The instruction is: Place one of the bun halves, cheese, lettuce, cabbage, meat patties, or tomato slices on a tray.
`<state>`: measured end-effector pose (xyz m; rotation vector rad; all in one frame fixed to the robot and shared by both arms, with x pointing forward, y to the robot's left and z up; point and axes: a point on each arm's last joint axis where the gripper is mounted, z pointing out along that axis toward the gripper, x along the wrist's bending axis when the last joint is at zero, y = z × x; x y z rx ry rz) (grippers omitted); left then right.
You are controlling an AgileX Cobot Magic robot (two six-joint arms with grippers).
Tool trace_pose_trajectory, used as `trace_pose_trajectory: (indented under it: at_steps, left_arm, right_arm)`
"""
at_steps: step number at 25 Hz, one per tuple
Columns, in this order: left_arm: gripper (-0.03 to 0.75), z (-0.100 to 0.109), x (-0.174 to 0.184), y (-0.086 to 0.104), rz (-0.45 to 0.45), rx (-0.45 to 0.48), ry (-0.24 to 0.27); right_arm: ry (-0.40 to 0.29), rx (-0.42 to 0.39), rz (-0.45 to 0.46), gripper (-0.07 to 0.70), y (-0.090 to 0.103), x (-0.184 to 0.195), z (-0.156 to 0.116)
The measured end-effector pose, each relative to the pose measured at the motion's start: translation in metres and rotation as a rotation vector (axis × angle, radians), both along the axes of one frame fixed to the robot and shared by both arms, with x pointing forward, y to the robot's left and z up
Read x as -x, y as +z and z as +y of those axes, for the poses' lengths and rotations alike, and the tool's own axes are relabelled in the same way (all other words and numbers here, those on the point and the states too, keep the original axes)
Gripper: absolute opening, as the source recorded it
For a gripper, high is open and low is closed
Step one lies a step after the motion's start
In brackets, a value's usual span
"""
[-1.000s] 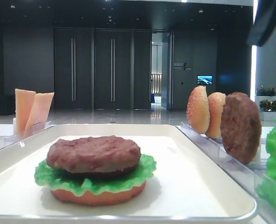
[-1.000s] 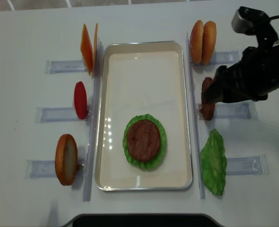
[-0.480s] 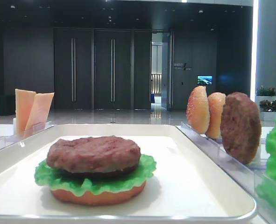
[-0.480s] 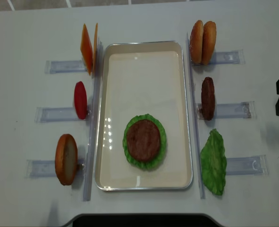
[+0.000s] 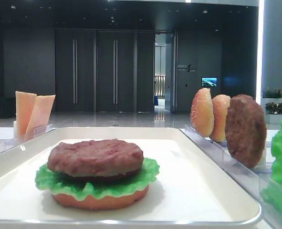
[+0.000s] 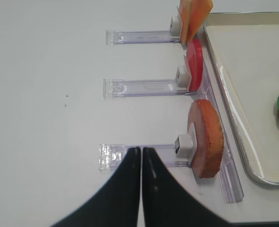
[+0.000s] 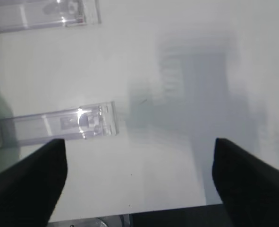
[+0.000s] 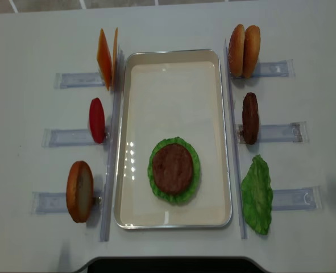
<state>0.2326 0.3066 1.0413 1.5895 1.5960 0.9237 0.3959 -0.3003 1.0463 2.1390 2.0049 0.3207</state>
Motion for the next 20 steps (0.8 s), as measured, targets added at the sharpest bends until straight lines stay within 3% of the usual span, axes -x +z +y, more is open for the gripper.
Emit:
trace_pose_trajectory:
  at_steps: [4,9,20]
  left_arm:
    - [0.0,0.0,0.0,0.0,0.0,0.0,0.0]
    - [0.0,0.0,0.0,0.0,0.0,0.0,0.0]
    - [0.0,0.0,0.0,0.0,0.001,0.0,0.0]
  right_arm:
    - [0.023,-0.017,-0.124,0.591,0.01,0.047,0.005]
    - [0.031,-0.02,-0.225,0.591,0.007,0.094,0.005]
    - [0.03,-0.001,-0.615,0.591,0.007,0.157,0.003]
